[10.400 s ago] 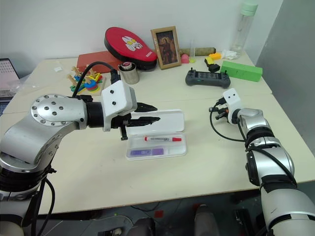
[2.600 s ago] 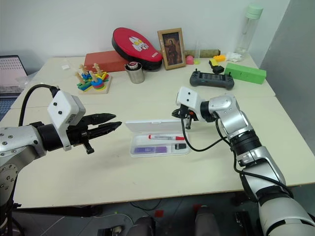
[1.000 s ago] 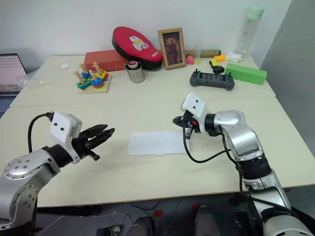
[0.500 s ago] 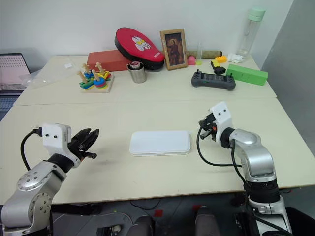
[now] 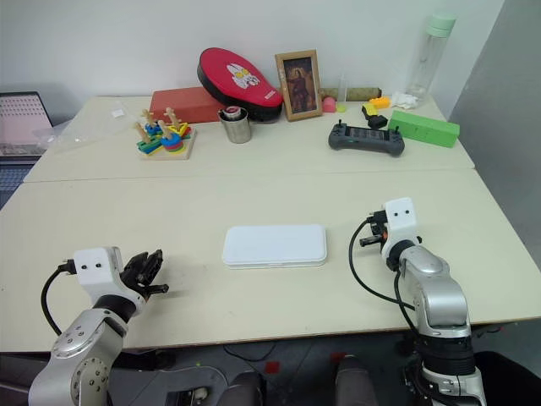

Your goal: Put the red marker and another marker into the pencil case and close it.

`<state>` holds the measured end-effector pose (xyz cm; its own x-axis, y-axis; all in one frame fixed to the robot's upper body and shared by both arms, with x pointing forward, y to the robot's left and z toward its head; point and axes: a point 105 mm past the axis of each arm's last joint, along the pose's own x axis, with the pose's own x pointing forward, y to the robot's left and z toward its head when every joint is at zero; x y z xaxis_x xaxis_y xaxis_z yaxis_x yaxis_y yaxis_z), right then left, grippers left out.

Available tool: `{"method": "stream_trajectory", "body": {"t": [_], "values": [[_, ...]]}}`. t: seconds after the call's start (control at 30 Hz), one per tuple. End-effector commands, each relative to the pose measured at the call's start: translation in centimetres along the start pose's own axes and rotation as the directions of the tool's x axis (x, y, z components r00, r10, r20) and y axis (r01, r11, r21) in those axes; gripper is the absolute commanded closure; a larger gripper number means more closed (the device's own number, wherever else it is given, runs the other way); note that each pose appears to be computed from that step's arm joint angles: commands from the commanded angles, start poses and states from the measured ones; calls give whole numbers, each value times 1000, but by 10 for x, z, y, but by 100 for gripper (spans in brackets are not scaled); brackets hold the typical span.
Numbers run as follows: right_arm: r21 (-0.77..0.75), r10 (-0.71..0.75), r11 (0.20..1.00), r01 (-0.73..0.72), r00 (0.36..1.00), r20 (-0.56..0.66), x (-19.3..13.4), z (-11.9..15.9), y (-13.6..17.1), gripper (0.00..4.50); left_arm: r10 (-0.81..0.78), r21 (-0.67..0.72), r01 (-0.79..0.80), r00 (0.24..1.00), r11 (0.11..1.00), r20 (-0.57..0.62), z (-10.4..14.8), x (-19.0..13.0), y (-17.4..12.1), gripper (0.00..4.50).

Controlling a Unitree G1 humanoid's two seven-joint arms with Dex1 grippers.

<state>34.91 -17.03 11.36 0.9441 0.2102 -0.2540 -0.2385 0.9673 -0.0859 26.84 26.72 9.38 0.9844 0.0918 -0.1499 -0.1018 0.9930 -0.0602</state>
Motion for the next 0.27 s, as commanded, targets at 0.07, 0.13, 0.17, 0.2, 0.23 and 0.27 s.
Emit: {"method": "stream_trajectory", "body": {"t": [0.07,0.13,0.17,0.2,0.23,0.27], "values": [[-7,-33,999,33,999,21,-2,0,-6,444,3,33,-4,1000,999,29,3,-3,-2,327],[-10,-39,999,40,999,20,-2,-3,-7,444,-5,33,4,1000,999,19,0,-3,-2,327],[-2,-46,999,46,999,17,-2,-4,-8,444,0,33,0,1000,999,16,-1,-3,-1,327],[4,-50,999,50,999,16,-2,-4,-8,444,3,33,-4,1000,999,15,-2,-3,1,327],[9,-53,999,53,998,15,-2,-5,-9,444,6,33,-7,1000,999,15,-2,-3,1,327],[4,-59,998,59,998,14,-2,-6,-10,444,-2,41,1,1000,999,19,-1,-2,0,327]]}}
